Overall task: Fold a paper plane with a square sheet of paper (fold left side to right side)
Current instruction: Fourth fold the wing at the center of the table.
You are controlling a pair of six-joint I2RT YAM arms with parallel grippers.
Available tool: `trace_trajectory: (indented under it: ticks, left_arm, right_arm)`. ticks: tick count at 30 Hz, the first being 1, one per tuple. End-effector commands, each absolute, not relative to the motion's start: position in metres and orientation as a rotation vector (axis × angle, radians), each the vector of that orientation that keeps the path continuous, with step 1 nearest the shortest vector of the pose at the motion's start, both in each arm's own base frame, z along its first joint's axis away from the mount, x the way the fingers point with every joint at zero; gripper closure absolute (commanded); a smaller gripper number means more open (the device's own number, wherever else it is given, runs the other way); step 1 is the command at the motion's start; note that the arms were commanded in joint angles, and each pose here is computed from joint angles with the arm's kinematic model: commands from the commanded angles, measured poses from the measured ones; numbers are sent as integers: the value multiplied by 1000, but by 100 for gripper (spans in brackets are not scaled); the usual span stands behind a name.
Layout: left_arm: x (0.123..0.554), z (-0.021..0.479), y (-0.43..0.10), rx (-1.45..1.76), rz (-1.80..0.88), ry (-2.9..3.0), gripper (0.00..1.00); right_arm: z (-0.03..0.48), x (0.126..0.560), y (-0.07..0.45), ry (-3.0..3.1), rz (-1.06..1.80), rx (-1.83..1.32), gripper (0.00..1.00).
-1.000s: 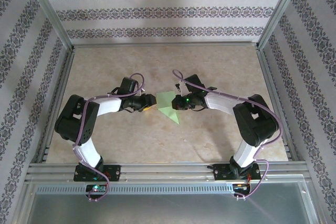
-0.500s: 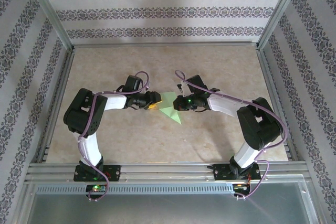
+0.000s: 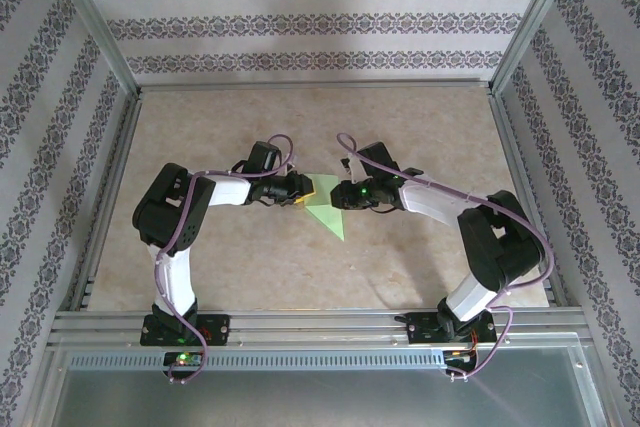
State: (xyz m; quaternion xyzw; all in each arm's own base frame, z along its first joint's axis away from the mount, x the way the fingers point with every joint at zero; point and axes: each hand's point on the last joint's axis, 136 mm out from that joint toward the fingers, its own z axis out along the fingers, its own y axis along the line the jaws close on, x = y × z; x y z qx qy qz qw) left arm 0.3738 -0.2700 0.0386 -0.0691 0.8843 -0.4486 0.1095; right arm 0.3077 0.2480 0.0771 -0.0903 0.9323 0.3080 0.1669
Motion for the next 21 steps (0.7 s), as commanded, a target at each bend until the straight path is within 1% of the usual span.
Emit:
trace_trajectory:
  ticks: [1, 3, 5, 10, 16, 21]
  left_arm:
    - [382, 58, -278, -150, -1353, 2536, 76]
    - [382, 62, -279, -142, -1354, 2536, 76]
    - [382, 66, -279, -135, -1358, 2534, 76]
    - [383, 75, -281, -133, -1384, 2520, 77]
    - [383, 84, -284, -130, -1418, 2507, 82]
    - [380, 87, -285, -123, -1433, 2510, 83]
  right_arm:
    - [87, 309, 224, 2652, 660, -265, 67]
    - [93, 305, 217, 2658, 545, -307, 64]
    - [97, 298, 216, 2661, 454, -359, 64]
    - [101, 270, 239, 2626, 294, -529, 63]
    - [80, 247, 269, 2588, 115, -699, 61]
    - [54, 245, 279, 2589, -9, -771, 59]
